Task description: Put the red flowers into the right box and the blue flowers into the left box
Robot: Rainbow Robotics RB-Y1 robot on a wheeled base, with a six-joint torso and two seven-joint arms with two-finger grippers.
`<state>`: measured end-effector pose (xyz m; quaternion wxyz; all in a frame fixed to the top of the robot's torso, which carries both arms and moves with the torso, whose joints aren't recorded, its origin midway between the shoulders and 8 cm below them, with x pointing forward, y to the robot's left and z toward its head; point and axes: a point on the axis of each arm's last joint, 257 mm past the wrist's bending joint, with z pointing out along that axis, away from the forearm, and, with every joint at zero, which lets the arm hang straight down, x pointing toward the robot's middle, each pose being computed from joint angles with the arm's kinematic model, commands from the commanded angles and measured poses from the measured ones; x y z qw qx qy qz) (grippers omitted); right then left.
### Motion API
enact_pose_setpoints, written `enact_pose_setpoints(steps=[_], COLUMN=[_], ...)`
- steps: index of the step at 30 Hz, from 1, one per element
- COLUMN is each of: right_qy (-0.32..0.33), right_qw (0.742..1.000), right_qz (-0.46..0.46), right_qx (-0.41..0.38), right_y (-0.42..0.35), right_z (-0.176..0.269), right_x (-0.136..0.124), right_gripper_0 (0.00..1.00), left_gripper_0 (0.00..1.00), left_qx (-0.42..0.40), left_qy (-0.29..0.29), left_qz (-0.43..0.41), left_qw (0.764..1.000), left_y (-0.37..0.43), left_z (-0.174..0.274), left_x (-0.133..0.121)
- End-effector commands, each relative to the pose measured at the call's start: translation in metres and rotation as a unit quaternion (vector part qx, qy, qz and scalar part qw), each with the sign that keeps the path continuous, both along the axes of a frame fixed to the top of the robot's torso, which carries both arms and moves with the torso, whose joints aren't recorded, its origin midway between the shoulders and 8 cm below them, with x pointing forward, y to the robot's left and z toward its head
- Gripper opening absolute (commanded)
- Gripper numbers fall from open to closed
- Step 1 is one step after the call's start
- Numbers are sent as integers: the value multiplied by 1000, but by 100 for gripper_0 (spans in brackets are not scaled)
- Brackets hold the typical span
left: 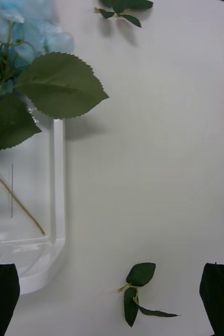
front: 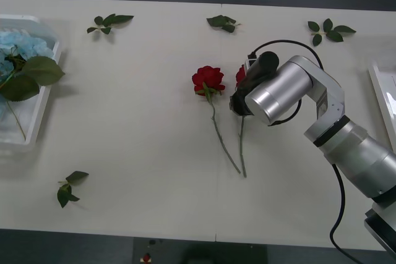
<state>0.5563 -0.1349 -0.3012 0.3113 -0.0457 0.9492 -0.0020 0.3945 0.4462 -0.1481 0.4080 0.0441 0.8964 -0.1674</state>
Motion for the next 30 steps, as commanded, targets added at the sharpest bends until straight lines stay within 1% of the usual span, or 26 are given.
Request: enact_pose_setpoints(steps=[1,7,16,17,18,19,21,25,30], right_qy=[-12,-8,-13,-13,-12,-12,-13,-13,-13], right_qw=[999,1000,999,1000,1000,1000,1000,1000,1000], right_qz=[-18,-17,-17,-16,-16,-15,-15,-16,-18], right_qx=[25,18,23,23,22,21,22,22,22], right_y=[15,16,20,21,20,21,21,21,20], right_z=[10,1,-7,-7,-8,-9,-8,-8,-9], right_x=[7,4,9,8,7,7,7,7,7], right_gripper_0=[100,100,100,94,75,50,1,0,0], left_gripper_0=[100,100,100,100,100,100,100,100,100], left_qx=[-27,-18,-43,-47,-53,-54,-53,-58,-43], left_qy=[-1,-5,-7,-5,-4,-6,-11,-18,-27], left_qz=[3,8,19,20,22,23,20,14,4], left_qw=[1000,1000,999,999,998,998,998,998,999], left_y=[-34,-67,-113,-120,-126,-132,-142,-165,-200], left_z=[21,30,16,13,11,9,7,-2,-17], left_x=[10,20,41,44,47,50,56,66,79])
